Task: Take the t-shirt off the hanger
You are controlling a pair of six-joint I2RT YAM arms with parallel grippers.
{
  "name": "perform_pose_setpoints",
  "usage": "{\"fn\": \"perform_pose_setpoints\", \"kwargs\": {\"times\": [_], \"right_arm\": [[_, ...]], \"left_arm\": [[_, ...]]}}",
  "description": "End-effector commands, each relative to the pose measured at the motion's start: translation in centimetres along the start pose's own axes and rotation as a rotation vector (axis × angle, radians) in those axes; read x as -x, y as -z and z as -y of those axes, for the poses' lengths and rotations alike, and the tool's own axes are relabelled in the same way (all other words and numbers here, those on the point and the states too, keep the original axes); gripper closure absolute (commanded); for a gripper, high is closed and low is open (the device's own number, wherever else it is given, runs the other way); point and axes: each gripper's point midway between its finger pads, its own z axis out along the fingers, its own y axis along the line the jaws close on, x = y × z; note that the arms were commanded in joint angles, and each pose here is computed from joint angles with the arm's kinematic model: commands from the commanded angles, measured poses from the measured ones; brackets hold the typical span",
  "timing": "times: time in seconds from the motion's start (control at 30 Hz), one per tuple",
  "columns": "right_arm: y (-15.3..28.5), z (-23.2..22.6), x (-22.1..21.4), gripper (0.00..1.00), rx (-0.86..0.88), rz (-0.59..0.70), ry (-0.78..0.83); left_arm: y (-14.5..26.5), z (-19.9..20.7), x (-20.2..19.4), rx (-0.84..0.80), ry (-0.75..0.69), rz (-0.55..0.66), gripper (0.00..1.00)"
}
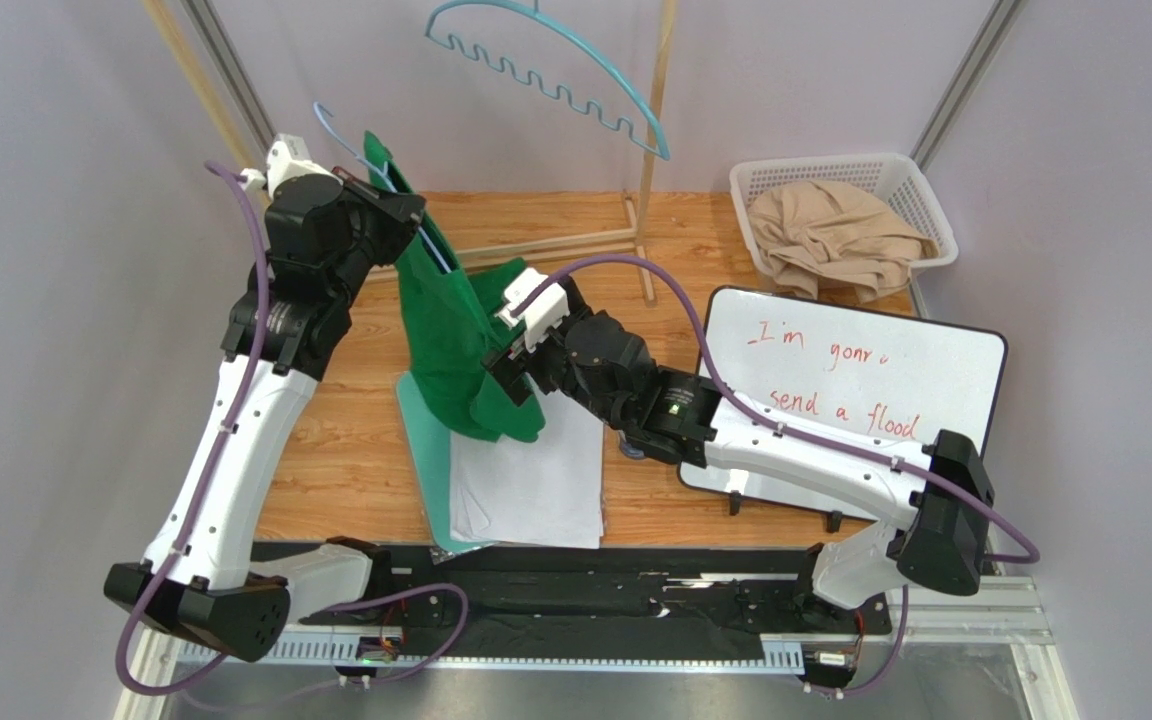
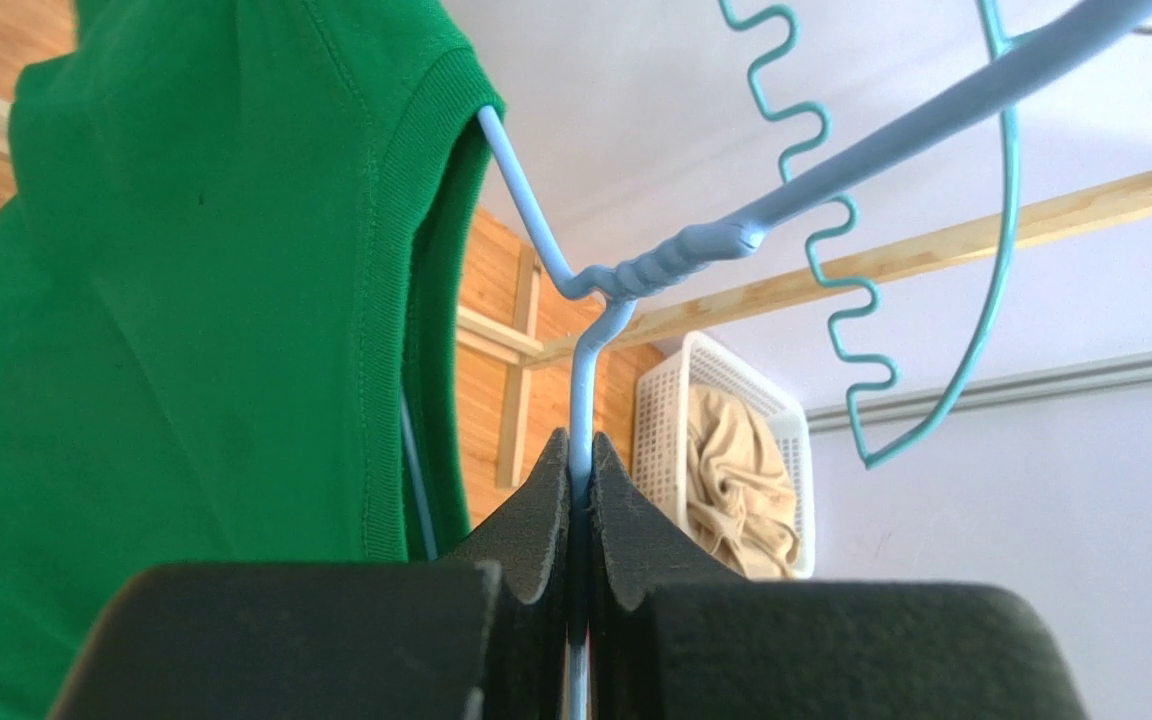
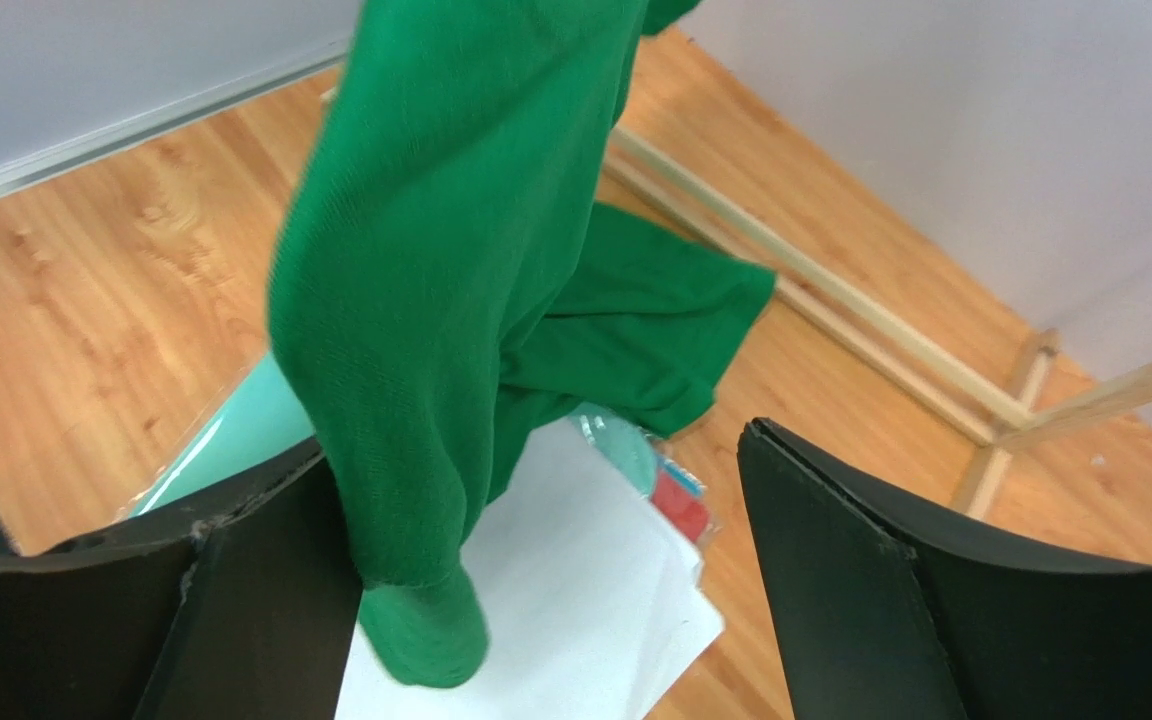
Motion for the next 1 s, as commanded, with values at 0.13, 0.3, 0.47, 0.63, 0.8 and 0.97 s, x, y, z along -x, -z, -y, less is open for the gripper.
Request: {"fn": "perform_pose_setpoints", "kwargs": {"times": [0.13, 0.3, 0.47, 0.63, 0.8, 0.97], "right_arm": [[0.2, -3.1, -0.7, 0.27, 0.144, -0.026, -0.148], [0.3, -4.0, -0.6, 0.58, 0.188, -0.012, -0.187], [1.0, -3.7, -0.6, 1.0, 0.174, -0.022, -0.225], [4.0, -2.5, -0.7, 1.0, 0.162, 0.014, -0.25], [7.8, 0.2, -0.6, 1.0, 0.086, 0.122, -0.309], [9.4, 2.3, -2.9, 1.0, -0.009, 0.117, -0.304]], "left_arm": [[3.6, 2.3, 4.5, -0.059, 0.018, 0.147, 1.0], [4.2, 2.7, 5.0, -0.068, 0.025, 0.16, 1.0], [4.2, 2.8, 6.0, -0.058, 0.027, 0.206, 1.0], [3.4, 3.4, 7.8, -0.056, 0.015, 0.285, 1.0], [2.2, 3.2, 8.9, -0.022, 0.026, 0.35, 1.0], [2.1, 4.3, 9.1, -0.06, 0.118, 0.339, 1.0]]}}
